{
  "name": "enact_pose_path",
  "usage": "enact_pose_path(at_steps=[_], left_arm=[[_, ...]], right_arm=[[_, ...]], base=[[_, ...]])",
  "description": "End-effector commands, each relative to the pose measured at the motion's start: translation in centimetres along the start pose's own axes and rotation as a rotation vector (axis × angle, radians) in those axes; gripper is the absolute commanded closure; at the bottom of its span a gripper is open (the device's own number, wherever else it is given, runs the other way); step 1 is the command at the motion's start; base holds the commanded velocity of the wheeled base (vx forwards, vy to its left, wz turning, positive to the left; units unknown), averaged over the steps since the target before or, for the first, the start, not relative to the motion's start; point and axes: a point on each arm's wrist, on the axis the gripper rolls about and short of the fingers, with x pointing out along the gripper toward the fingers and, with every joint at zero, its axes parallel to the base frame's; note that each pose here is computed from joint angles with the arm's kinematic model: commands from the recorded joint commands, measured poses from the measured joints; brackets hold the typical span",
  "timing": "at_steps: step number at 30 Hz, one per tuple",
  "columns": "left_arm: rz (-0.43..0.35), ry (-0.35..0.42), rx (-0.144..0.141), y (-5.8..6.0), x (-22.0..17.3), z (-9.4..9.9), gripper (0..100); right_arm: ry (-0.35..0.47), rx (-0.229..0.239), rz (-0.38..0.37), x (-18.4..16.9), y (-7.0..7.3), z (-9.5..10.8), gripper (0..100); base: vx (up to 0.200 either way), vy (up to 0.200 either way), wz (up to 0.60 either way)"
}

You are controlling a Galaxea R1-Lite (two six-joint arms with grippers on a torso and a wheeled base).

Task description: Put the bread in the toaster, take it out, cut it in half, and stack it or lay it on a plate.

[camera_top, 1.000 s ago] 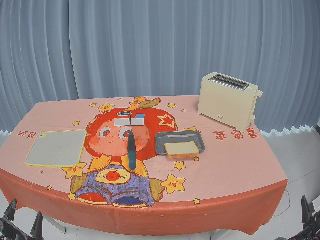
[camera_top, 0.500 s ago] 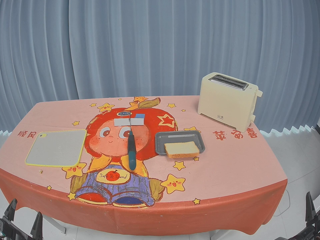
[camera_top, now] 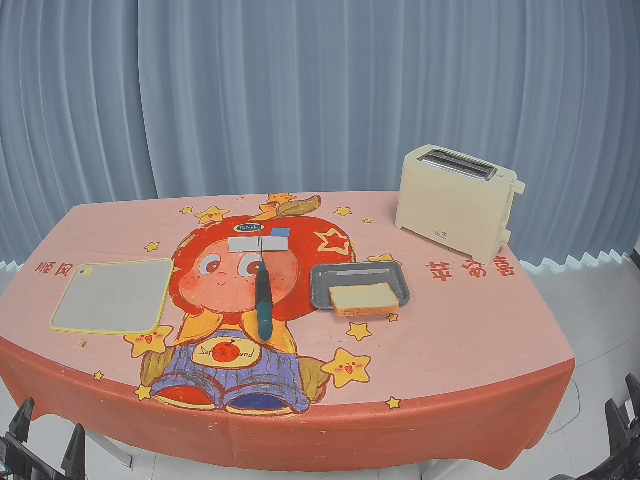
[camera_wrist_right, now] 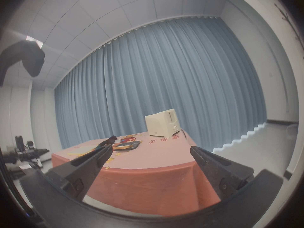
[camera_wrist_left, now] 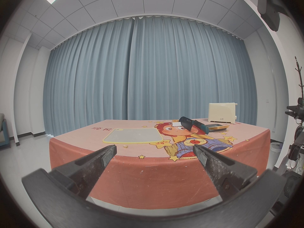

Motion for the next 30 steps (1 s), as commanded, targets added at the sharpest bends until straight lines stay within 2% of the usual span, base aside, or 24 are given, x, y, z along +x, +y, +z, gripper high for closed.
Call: enact_pose_path(at_steps=[1,3,9,10,14,19,30], left_arm=[[0.001,0.001,0.001,0.00,0.01,-0.53,0],[0.001,0.001,0.001,0.00,0.01,-0.53,0],[0.000,0.001,0.001,0.00,0.01,-0.53,0],[0.001,0.001,-0.001,0.00,0.01,-0.53,0],[0.000,0.001,0.001,0.00,0.01,-0.53,0],[0.000,0.001,0.001,0.00,0.01,-0.53,0],[0.000,0.001,-0.001,0.00,0.01,-0.53,0]], right_arm=[[0.015,0.066,0.044,-0.14,0.09,-0.08,0],[0.029,0.095,0.064,-0.13,0.12,-0.18,0],[0.053,0.236,0.100,-0.10,0.17,-0.31,0],[0.054,0.246,0.101,-0.10,0.18,-0.31,0],[0.078,0.336,0.139,-0.12,0.27,-0.33,0],[0.095,0.419,0.173,-0.17,0.37,-0.34,0],[0.096,0.432,0.188,-0.19,0.42,-0.30,0]], base=[[0.000,0.000,0.00],[0.000,0.000,0.00],[0.000,0.000,0.00],[0.000,0.000,0.00],[0.000,0.000,0.00],[0.000,0.000,0.00],[0.000,0.000,0.00]])
